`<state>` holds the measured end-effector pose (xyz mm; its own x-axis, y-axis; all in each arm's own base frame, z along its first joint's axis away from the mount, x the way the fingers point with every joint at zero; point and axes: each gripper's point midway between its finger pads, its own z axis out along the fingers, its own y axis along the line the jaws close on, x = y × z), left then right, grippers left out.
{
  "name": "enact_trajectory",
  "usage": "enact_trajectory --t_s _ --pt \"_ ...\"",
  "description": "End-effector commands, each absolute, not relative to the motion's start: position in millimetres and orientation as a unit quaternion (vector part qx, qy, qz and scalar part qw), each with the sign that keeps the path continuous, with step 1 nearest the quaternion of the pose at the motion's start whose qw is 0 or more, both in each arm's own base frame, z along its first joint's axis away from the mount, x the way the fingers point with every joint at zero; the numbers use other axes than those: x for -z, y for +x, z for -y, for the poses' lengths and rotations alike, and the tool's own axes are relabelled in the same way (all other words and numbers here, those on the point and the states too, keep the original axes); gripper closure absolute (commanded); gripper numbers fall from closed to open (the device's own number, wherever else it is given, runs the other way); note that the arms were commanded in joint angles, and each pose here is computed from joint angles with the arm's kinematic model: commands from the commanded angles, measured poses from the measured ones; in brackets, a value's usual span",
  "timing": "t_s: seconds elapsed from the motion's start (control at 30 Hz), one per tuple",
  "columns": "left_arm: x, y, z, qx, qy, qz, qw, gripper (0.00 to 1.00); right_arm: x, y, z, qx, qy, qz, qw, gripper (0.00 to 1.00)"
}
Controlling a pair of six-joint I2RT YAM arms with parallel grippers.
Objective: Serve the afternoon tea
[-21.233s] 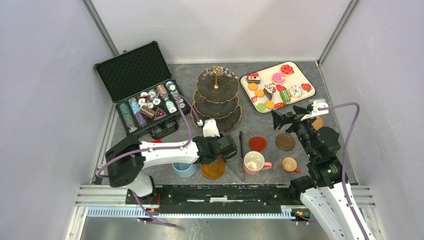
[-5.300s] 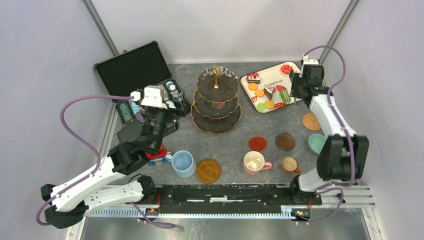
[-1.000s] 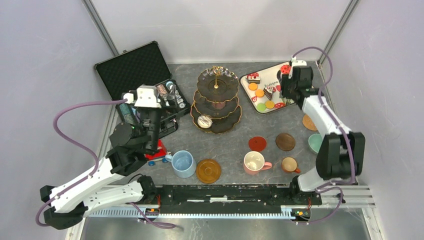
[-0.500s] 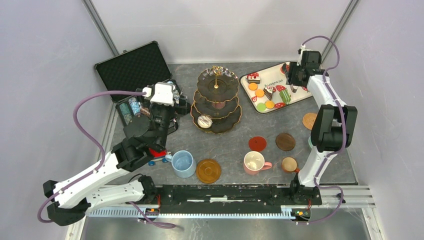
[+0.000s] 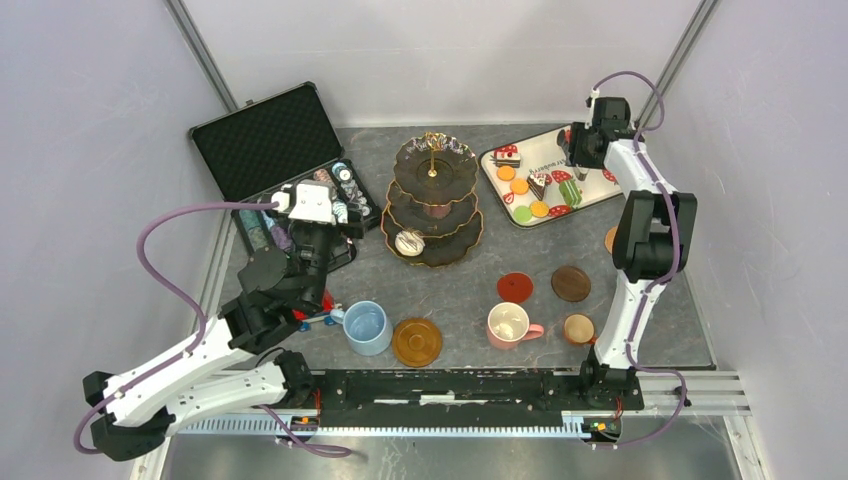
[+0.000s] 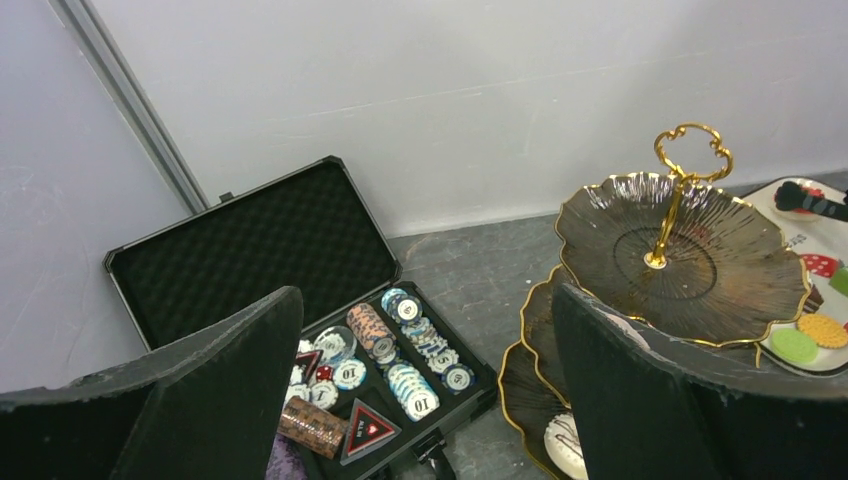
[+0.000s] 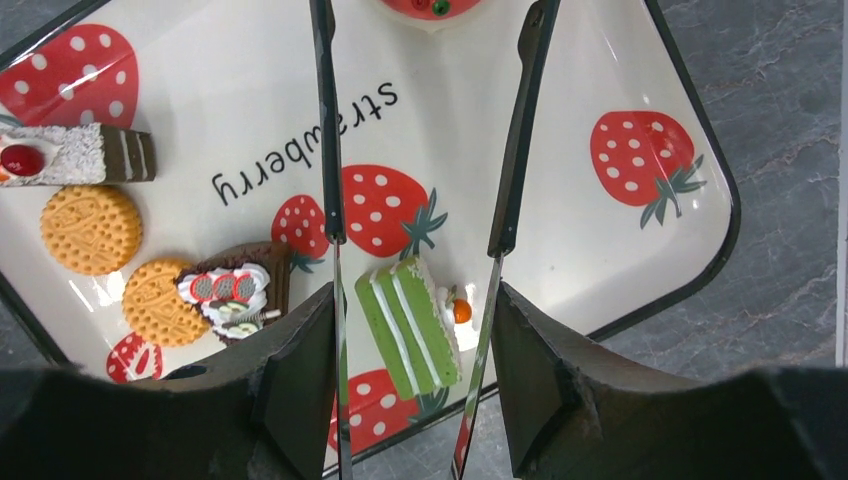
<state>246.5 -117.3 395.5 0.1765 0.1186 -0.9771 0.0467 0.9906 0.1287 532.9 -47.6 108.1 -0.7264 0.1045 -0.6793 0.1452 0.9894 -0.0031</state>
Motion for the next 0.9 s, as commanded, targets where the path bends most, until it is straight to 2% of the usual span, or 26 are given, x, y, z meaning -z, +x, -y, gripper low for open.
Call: enact_trajectory --t_s 0.0,0.33,0.57,0.7,0.87 --pt "-392 250 121 -0.014 0.051 -0.64 0.767 0.0 -122 554 52 0.037 0.063 -0.918 0.39 0.42" --pt "-388 252 119 -0.016 0.047 -0.64 0.766 0.0 -115 576 49 0.039 0.061 -0.914 0.398 0.48" --pt "-389 252 114 -0.012 0.039 -0.64 0.768 0.0 -125 580 40 0.023 0.06 -0.911 0.408 0.63" --pt "-388 253 116 -0.011 0.041 -0.641 0.766 0.0 -153 558 36 0.028 0.058 -0.904 0.422 0.71" --pt "-389 252 118 0.0 0.041 -0.641 0.766 0.0 -180 496 26 0.009 0.067 -0.891 0.448 0.75"
